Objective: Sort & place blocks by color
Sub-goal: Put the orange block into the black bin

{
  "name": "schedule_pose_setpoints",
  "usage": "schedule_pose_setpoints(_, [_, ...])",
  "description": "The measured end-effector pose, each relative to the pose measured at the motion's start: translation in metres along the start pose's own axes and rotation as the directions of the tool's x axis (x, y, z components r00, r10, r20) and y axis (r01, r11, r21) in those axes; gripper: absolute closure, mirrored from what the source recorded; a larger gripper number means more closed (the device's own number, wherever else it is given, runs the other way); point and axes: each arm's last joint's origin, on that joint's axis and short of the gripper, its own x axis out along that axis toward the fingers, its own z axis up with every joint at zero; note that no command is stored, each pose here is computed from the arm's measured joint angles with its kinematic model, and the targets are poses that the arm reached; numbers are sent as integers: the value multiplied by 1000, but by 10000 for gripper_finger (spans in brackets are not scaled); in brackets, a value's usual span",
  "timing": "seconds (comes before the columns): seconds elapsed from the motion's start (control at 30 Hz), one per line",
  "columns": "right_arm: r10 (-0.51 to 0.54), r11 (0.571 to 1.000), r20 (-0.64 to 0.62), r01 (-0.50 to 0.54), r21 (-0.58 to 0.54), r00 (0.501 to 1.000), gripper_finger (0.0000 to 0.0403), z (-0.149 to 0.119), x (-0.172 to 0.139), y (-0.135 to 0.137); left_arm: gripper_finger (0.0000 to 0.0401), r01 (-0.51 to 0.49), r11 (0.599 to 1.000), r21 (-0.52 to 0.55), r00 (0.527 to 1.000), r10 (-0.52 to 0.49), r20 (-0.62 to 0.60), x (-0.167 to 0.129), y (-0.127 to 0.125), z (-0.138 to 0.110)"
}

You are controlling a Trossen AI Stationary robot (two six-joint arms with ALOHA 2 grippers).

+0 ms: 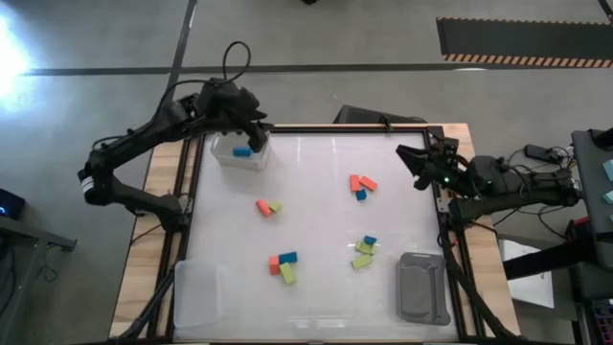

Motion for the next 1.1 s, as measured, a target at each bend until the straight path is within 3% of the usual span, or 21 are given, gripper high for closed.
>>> schedule_pose_setpoints(0.23, [-16, 1000, -30, 16, -25, 999, 296, 6, 7, 9, 235, 143, 984, -110, 976, -122, 180, -7, -32, 15])
schedule_pose_setpoints(0.5, [-169, 982, -176, 151, -114, 970, 296, 20, 22, 22, 235, 251, 961, -121, 961, -232, 150, 5, -67, 11])
schedule_pose_setpoints(0.8, [-380, 922, -411, 308, -234, 828, 296, 35, 50, 23, 235, 324, 938, -118, 939, -305, 157, 9, -91, 8])
schedule_pose_setpoints(1.1, [-371, 928, -596, 294, -228, 712, 296, 44, 86, 8, 235, 344, 932, -115, 923, -313, 223, 7, -91, 15])
